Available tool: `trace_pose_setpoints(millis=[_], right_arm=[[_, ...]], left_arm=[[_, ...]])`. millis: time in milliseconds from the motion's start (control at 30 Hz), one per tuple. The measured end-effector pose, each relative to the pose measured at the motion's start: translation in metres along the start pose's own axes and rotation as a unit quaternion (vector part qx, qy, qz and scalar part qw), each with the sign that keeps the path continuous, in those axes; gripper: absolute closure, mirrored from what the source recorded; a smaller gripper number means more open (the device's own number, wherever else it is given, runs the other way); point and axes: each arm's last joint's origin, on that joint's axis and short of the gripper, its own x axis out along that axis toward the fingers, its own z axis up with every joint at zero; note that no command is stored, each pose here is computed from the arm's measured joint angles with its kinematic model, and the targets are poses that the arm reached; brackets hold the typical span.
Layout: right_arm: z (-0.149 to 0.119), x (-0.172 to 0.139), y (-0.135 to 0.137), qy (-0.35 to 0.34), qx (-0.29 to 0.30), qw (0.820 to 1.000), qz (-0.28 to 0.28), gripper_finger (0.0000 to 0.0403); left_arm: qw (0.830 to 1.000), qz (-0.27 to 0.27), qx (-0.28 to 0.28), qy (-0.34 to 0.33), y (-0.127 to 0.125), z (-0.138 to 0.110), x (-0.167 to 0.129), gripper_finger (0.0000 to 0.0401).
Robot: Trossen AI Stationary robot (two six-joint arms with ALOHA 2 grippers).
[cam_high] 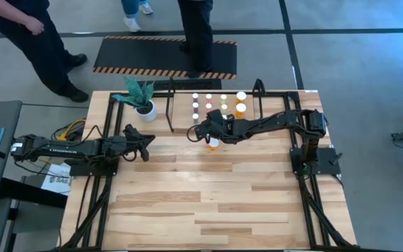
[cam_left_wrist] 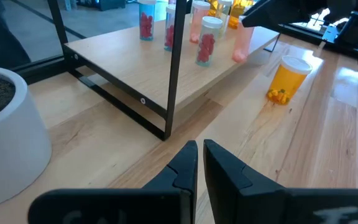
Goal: Pick and place medicine bottles onto shelf by color
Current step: Put the red pill bottle on the shelf
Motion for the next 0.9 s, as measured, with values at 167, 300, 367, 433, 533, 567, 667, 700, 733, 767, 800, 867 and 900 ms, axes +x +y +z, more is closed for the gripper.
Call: trace_pose_setpoints(millis=[167, 300, 367, 433, 533, 567, 667, 700, 733, 767, 800, 867, 900], right_arm=[[-0.0003, -0.0004, 0.0004, 0.0, 0.0, 1.0, 0.001, 0.0257], [-0.0003, -0.0004, 0.0004, 0.0, 0.0, 1.0, 0.001, 0.0259], [-0.0003, -0.0004, 0.0004, 0.0, 0.0, 1.0, 0.001, 0.0259], [-0.0003, -0.0003, 0.0002, 0.0, 0.0, 1.0, 0.0, 0.0259], [0.0, 0.0, -0.0001, -0.001, -0.002, 1.0, -0.002, 0.0259], [0.0005, 0.0005, -0.0007, -0.003, -0.002, 1.0, -0.003, 0.0259], [0.0019, 0.0017, -0.0021, -0.009, -0.003, 1.0, -0.011, 0.0259], [0.0022, 0.0018, -0.0025, -0.011, -0.006, 1.0, -0.014, 0.0259], [0.0026, 0.002, -0.0028, -0.014, -0.009, 1.0, -0.017, 0.0259], [0.0028, 0.0021, -0.003, -0.018, -0.011, 1.0, -0.02, 0.0259], [0.0029, 0.002, -0.0031, -0.021, -0.012, 0.999, -0.023, 0.0259], [0.0029, 0.0019, -0.0031, -0.022, -0.014, 0.999, -0.024, 0.0259], [0.0029, 0.0019, -0.0031, -0.023, -0.015, 0.999, -0.025, 0.0259]], left_arm=[[1.0, 0.0, 0.0, 0.0, 0.0, 0.0001, 0.0, 0.0388], [1.0, 0.0, 0.0, 0.0, 0.0, 0.0, 0.0, 0.0388], [1.0, 0.0, 0.0, 0.0, 0.0, 0.0, 0.0, 0.0388], [1.0, 0.0, 0.0, 0.0, 0.0, 0.0, 0.0, 0.0388], [1.0, 0.0, 0.0, 0.0, 0.0, 0.0, 0.0, 0.0388], [1.0, 0.0, 0.0, 0.0, 0.0, 0.0, 0.0, 0.0388], [1.0, 0.0, 0.0, 0.0, 0.0, 0.0, 0.0, 0.0388], [1.0, 0.0, 0.0, 0.0, 0.0, 0.0001, 0.0, 0.0388], [1.0, 0.0, 0.0, 0.0, 0.0, 0.0, 0.0, 0.0388], [1.0, 0.0, 0.0, 0.0, 0.0, 0.0, 0.0, 0.0388], [1.0, 0.0, 0.0, 0.0, 0.0, 0.0, 0.0, 0.0388], [1.0, 0.0, 0.0, 0.0, 0.0, 0.0001, 0.0, 0.0388], [1.0, 0.0, 0.0, 0.0, 0.0, 0.0, 0.0, 0.0388]])
